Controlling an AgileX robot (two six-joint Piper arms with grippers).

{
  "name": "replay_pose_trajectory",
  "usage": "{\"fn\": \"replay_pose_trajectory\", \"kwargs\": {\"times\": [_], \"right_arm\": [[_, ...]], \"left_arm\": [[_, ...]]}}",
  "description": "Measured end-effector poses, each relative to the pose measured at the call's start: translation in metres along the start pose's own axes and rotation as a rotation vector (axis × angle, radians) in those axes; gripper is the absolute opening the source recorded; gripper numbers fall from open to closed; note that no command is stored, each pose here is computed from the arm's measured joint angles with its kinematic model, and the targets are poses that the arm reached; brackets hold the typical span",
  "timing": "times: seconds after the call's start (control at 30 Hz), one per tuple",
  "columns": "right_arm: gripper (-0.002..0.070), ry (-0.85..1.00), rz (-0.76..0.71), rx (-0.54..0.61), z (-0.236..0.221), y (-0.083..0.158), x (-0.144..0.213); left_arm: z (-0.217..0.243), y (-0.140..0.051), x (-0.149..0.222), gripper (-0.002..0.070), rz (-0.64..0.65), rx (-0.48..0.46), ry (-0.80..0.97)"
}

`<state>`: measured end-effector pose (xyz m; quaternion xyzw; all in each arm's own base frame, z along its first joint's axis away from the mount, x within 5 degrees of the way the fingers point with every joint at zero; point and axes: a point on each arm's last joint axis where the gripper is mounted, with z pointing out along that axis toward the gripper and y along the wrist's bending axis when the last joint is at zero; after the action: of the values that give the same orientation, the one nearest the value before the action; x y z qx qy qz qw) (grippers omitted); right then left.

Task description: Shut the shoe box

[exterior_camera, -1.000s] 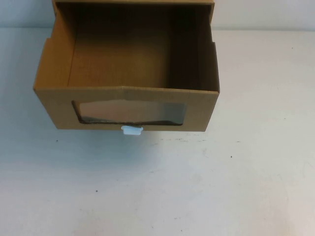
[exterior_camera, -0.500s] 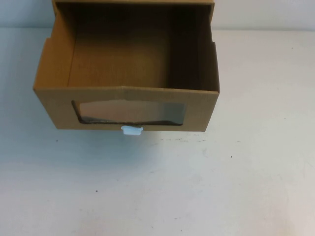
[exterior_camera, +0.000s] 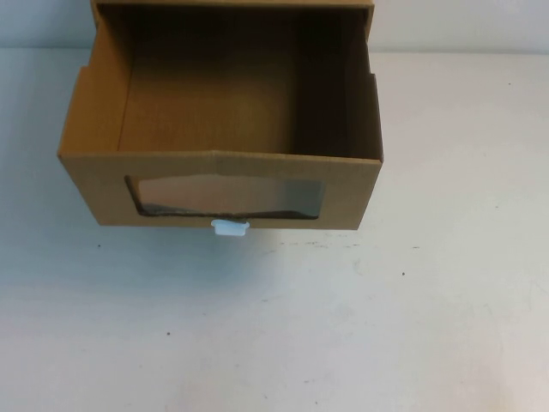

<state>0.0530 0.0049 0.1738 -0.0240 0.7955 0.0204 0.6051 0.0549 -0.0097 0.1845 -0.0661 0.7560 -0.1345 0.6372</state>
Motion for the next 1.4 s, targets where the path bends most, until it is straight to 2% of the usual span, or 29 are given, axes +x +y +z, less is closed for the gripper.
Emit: {"fn": "replay_pose_trajectory", "kwargs": {"times": [0.07, 0.13, 0.23, 0.33, 0.5, 0.63, 0.73, 0.87, 1.0, 1.17, 1.3, 1.4], "right_arm": [[-0.0011, 0.000, 0.000, 0.000, 0.000, 0.000, 0.000], [-0.0011, 0.000, 0.000, 0.000, 0.000, 0.000, 0.000], [-0.0011, 0.000, 0.000, 0.000, 0.000, 0.000, 0.000], [-0.0011, 0.000, 0.000, 0.000, 0.000, 0.000, 0.000], [-0.0011, 0.000, 0.000, 0.000, 0.000, 0.000, 0.000], [-0.0011, 0.000, 0.000, 0.000, 0.000, 0.000, 0.000], [-0.0011, 0.000, 0.000, 0.000, 0.000, 0.000, 0.000], [-0.0011, 0.000, 0.000, 0.000, 0.000, 0.000, 0.000], [-0.0011, 0.000, 0.000, 0.000, 0.000, 0.000, 0.000], [-0.0011, 0.000, 0.000, 0.000, 0.000, 0.000, 0.000], [-0.0011, 0.000, 0.000, 0.000, 0.000, 0.000, 0.000], [-0.0011, 0.000, 0.000, 0.000, 0.000, 0.000, 0.000]], "left_arm": [[0.000, -0.001, -0.004, -0.0005, -0.116, 0.017, -0.038], [0.000, -0.001, -0.008, -0.0005, -0.174, 0.023, -0.087], [-0.001, -0.001, -0.012, -0.0005, -0.224, 0.026, -0.129], [-0.005, -0.008, -0.023, -0.0005, -0.222, 0.055, -0.113], [-0.006, -0.034, -0.083, -0.0005, -0.108, 0.099, 0.010], [0.017, -0.055, -0.140, -0.0005, 0.009, 0.130, 0.187], [0.044, -0.071, -0.187, -0.0005, 0.135, 0.173, 0.266], [0.089, -0.088, -0.251, -0.0005, 0.259, 0.217, 0.271], [0.149, -0.096, -0.287, -0.0005, 0.321, 0.245, 0.286], [0.210, -0.118, -0.300, -0.0005, 0.379, 0.323, 0.311], [0.259, -0.136, -0.284, -0.0005, 0.400, 0.383, 0.366], [0.288, -0.142, -0.273, -0.0005, 0.405, 0.401, 0.392]]}}
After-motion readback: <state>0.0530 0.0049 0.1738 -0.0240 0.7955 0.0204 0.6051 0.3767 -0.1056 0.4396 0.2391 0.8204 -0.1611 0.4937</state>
